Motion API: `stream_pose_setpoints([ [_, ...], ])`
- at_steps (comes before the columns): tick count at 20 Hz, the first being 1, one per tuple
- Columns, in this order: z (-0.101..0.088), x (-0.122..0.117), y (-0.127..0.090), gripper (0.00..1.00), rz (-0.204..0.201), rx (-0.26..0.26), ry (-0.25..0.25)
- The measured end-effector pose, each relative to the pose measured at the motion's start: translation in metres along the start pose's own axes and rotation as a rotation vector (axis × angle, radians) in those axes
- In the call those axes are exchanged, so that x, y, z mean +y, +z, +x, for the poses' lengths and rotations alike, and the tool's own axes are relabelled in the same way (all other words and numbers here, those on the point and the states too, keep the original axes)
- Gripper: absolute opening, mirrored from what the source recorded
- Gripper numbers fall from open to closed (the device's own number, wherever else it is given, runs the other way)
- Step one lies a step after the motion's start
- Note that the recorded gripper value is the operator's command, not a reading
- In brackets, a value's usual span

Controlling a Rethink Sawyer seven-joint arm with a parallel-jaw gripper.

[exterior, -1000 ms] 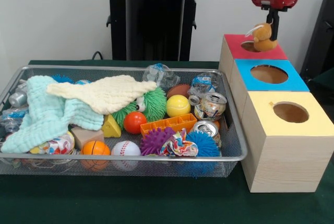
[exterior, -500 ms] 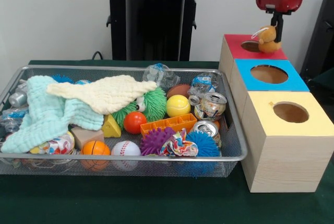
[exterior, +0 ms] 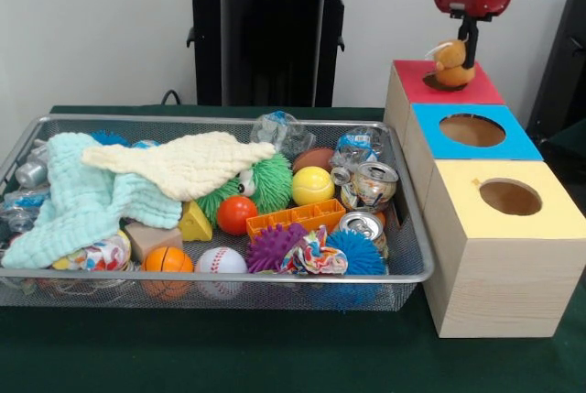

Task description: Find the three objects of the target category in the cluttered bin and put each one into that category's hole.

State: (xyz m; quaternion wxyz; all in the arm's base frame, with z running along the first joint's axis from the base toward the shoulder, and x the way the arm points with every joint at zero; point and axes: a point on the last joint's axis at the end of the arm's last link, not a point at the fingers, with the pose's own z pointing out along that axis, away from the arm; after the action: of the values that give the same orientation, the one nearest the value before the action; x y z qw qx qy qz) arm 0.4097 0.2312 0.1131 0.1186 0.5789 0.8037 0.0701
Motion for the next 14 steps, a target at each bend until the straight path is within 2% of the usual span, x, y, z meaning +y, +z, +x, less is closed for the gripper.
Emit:
stream_pose_setpoints([
  [3, -0.015, -0.012, -0.002, 0.0, 0.013, -0.01, 0.021],
  [5, -0.034, -0.026, -0.005, 0.0, 0.025, -0.02, 0.043],
  [9, -0.047, -0.039, -0.007, 0.0, 0.038, -0.026, 0.06],
  [12, -0.048, -0.045, -0.008, 0.0, 0.039, -0.032, 0.061],
  [14, -0.04, -0.047, -0.007, 0.0, 0.033, -0.032, 0.042],
])
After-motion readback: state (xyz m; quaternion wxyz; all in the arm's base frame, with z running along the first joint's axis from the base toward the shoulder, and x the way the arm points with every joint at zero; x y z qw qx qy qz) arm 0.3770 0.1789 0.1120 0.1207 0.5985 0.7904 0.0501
